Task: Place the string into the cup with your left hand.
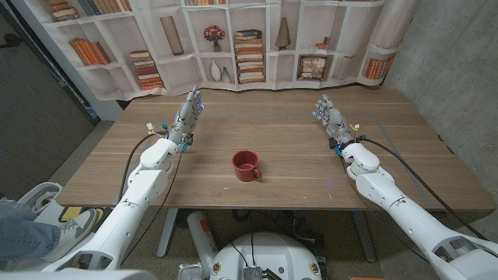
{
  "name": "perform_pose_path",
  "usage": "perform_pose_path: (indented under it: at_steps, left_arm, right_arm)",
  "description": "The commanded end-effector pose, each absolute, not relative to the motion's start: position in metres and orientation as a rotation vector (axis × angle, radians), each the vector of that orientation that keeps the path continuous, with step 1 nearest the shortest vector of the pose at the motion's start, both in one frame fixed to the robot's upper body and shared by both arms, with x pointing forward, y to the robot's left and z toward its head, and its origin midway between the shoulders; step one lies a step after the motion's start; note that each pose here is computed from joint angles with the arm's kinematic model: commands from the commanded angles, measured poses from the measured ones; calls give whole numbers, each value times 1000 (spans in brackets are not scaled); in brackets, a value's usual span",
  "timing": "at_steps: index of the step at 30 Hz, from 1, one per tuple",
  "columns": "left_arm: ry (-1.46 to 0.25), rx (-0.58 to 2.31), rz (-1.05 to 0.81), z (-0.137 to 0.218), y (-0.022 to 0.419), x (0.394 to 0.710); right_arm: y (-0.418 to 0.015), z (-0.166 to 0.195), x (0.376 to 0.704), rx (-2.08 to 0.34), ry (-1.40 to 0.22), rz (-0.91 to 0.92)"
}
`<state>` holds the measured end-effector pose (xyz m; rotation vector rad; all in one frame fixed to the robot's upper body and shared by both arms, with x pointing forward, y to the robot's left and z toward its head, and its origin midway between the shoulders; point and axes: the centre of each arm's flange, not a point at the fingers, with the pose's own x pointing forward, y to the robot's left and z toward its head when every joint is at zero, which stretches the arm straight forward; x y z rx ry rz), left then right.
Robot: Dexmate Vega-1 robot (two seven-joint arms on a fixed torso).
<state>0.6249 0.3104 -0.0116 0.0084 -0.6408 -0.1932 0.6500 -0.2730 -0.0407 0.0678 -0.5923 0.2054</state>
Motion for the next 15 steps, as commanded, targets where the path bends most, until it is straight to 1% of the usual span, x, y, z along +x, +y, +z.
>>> perform_pose_path:
  at_steps: [1,15]
  left_arm:
    - [-659,39,-193,-10,312,615]
    - [-678,51,-191,-21,314,595]
  right_arm:
    - [-268,-43,649,63,-586,206]
    - [-266,-38,647,47,-594,210]
